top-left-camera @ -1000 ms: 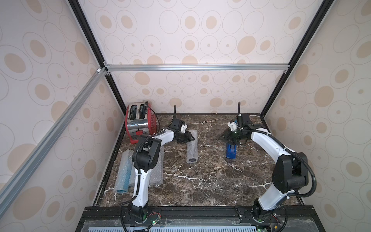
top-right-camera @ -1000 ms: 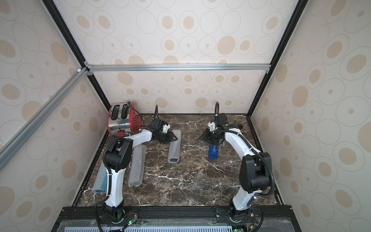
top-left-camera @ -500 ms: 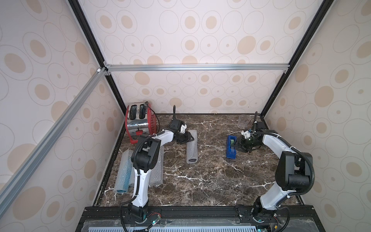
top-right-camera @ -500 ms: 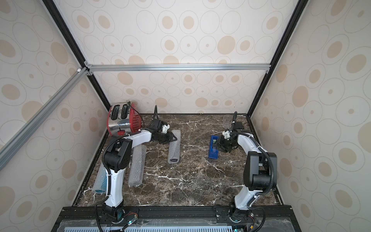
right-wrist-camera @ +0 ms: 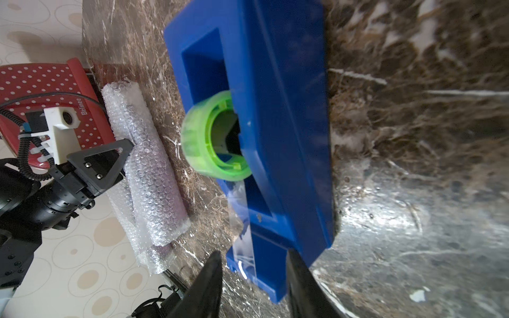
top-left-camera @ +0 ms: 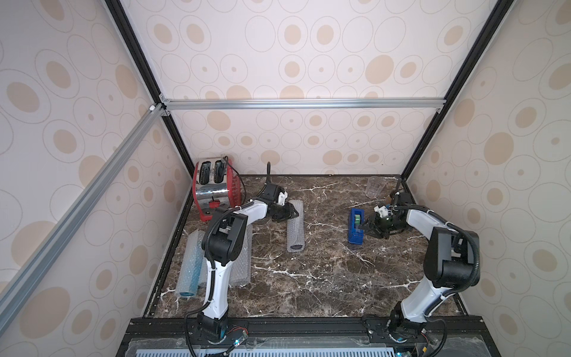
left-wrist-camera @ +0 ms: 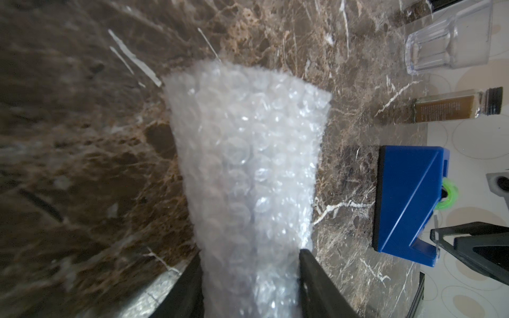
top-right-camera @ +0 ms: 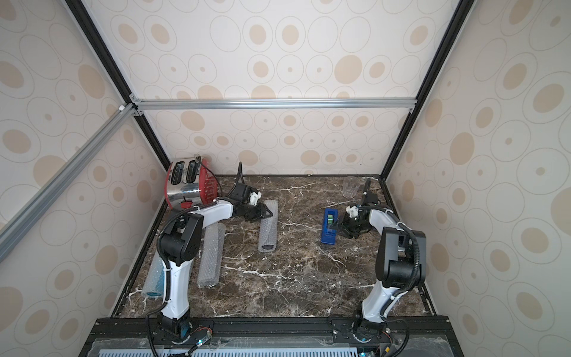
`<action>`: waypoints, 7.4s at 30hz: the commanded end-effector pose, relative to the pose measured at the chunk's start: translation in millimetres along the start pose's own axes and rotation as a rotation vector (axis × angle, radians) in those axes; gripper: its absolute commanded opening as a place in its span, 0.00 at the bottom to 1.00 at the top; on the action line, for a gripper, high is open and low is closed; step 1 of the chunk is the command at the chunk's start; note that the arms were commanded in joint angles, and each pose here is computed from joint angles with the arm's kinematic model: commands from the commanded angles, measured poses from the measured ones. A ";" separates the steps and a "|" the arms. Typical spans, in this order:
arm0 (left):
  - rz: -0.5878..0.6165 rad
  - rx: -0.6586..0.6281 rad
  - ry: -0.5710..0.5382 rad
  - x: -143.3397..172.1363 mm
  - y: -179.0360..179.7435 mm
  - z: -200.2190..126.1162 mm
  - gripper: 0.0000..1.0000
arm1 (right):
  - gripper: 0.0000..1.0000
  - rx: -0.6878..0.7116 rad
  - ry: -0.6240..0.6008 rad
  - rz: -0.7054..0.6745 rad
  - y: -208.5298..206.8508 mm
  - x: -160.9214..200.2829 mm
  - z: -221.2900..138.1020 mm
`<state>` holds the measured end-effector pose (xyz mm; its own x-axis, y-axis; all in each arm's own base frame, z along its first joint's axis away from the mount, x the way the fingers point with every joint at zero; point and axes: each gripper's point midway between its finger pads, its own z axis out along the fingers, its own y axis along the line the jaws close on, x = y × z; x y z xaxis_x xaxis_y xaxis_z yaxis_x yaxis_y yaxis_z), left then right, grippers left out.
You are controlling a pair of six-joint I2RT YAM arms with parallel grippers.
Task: Wrap wine bottles in bubble wrap
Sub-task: Adjust the Tape Cutter at the center of the board, then tear off the tape using the Tape Cutter.
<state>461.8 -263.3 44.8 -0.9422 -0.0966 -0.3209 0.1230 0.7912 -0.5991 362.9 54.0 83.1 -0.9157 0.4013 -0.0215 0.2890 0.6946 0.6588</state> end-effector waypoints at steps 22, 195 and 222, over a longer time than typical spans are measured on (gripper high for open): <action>-0.020 -0.101 0.102 36.5 26.0 2.2 0.51 | 0.42 -0.184 -0.042 0.032 35.4 4.2 19.1; 0.006 -0.102 0.132 54.3 19.6 13.3 0.51 | 0.00 -0.280 0.108 0.217 52.9 116.9 11.9; 0.005 -0.101 0.127 53.4 19.1 11.2 0.51 | 0.00 0.242 0.142 0.176 -64.5 147.7 41.0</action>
<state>449.0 -272.9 42.9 -0.9379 -0.0662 -0.3406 0.1541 0.8000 -0.5799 248.2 114.7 28.9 -0.8902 0.4240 0.1665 0.4322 0.6708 0.6027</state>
